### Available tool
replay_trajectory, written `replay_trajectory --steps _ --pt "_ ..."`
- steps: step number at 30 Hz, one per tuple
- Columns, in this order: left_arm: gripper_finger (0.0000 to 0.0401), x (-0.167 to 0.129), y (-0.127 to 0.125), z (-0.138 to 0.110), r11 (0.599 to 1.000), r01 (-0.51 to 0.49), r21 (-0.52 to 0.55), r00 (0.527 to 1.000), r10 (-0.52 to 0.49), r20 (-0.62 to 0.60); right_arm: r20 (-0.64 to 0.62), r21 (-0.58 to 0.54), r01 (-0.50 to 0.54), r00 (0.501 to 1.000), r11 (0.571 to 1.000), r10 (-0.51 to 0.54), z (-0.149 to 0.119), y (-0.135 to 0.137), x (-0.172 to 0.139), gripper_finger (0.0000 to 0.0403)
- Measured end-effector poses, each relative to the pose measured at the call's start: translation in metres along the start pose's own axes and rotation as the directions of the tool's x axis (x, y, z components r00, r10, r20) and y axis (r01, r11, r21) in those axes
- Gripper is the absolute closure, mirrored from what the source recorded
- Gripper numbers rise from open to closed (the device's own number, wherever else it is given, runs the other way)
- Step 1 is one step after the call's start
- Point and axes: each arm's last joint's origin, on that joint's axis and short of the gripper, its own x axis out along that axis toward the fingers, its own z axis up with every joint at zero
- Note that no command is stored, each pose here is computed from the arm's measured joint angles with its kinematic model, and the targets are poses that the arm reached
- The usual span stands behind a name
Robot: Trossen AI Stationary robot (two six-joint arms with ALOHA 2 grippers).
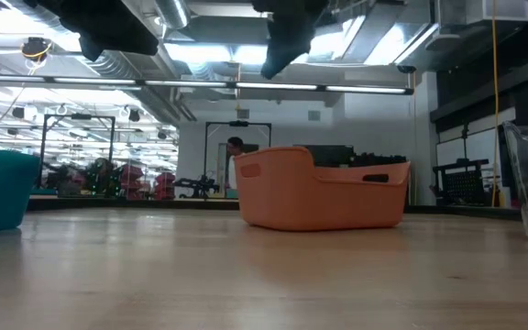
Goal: Sort silverware by color (type)
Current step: Put the gold fork into the transparent bin
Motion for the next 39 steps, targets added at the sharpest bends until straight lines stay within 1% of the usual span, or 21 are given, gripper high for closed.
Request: replay_trajectory --steps 2,4,6,8,10,13,16,20,24,26,32,34,39 --pt "0.0332 0.000 0.000 0.000 1.000 0.000 0.000 1.000 0.000 0.000 0.008 0.133 0.026 1.000 0.991 -0.027 0.001 -0.020 0.001 0.0304" --pt "0.0332 0.000 0.000 0.000 1.000 0.000 0.000 1.000 0.000 0.000 -0.011 0.283 0.052 0.999 0.958 -0.051 -0.002 -0.041 0.005 0.0304" --pt "0.0332 0.000 0.000 0.000 1.000 0.000 0.000 1.000 0.000 0.000 -0.051 0.416 0.078 0.997 0.906 -0.063 -0.010 -0.060 0.013 0.0303" --pt "0.0332 0.000 0.000 0.000 1.000 0.000 0.000 1.000 0.000 0.000 -0.084 0.518 0.086 0.995 0.851 -0.050 -0.019 -0.076 0.023 0.0303" --pt "0.0332 0.000 0.000 0.000 1.000 0.000 0.000 1.000 0.000 0.000 -0.125 0.595 0.095 0.992 0.798 -0.026 -0.030 -0.089 0.033 0.0303" --pt "0.0332 0.000 0.000 0.000 1.000 0.000 0.001 1.000 0.000 0.000 -0.165 0.676 0.100 0.986 0.730 0.017 -0.046 -0.099 0.049 0.0303" --pt "0.0332 0.000 0.000 0.000 1.000 0.000 0.001 1.000 0.000 0.000 -0.185 0.724 0.109 0.982 0.681 0.039 -0.059 -0.103 0.064 0.0303" --pt "0.0332 0.000 0.000 0.000 1.000 0.000 0.000 1.000 0.000 0.000 -0.160 0.752 0.099 0.987 0.651 0.035 -0.070 -0.100 0.084 0.0303" --pt "0.0332 0.000 0.000 0.000 1.000 0.000 0.000 1.000 0.000 0.000 -0.113 0.783 0.052 0.992 0.620 0.061 -0.078 -0.095 0.099 0.0303" --pt "0.0332 0.000 0.000 0.000 1.000 0.000 0.000 1.000 0.000 0.000 -0.111 0.798 0.043 0.991 0.601 0.076 -0.084 -0.093 0.105 0.0303" --pt "0.0332 0.000 0.000 0.000 1.000 0.000 0.000 1.000 0.000 0.000 -0.123 0.805 0.056 0.990 0.590 0.074 -0.098 -0.089 0.117 0.0304" --pt "0.0332 0.000 0.000 0.000 1.000 -0.001 0.000 1.000 0.001 0.000 -0.111 0.814 0.050 0.991 0.578 0.071 -0.100 -0.088 0.120 0.0304" --pt "0.0332 0.000 0.000 0.000 1.000 -0.001 0.000 1.000 0.001 0.000 -0.087 0.818 0.037 0.994 0.574 0.060 -0.103 -0.087 0.125 0.0304"
